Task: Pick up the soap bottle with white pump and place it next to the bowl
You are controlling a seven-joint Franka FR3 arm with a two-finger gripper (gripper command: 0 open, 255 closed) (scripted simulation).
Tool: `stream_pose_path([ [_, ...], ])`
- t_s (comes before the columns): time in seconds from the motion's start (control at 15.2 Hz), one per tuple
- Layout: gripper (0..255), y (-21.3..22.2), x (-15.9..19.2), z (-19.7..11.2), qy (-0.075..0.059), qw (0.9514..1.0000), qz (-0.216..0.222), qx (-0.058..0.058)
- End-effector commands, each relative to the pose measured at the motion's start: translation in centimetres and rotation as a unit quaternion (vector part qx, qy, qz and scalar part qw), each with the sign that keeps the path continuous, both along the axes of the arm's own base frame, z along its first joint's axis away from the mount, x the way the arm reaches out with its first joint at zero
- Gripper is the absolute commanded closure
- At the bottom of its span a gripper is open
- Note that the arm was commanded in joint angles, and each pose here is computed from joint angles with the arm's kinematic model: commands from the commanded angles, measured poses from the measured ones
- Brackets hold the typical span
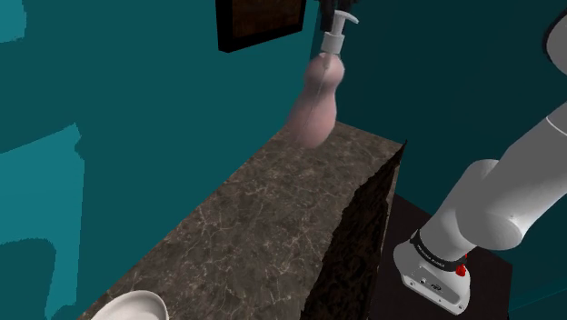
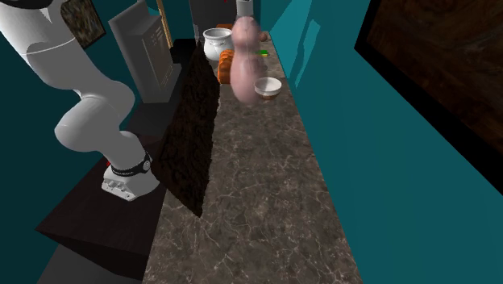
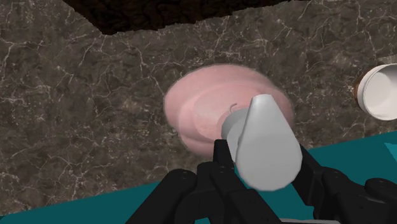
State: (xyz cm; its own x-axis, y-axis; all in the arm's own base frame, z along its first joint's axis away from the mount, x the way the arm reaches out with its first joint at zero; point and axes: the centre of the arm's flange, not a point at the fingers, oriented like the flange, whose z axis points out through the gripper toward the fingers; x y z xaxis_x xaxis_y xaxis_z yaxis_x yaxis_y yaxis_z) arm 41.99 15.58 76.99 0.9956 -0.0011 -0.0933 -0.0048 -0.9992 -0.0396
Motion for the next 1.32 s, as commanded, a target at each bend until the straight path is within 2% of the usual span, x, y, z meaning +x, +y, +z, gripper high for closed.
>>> stream_pose_path([
  [0.0, 255, 2.3, -0.3, -1.1, -0.001, 1.0, -0.001, 0.0],
  [1.25, 255, 25.0, -2.6, -11.5, -0.001, 1.0, -0.001, 0.0],
])
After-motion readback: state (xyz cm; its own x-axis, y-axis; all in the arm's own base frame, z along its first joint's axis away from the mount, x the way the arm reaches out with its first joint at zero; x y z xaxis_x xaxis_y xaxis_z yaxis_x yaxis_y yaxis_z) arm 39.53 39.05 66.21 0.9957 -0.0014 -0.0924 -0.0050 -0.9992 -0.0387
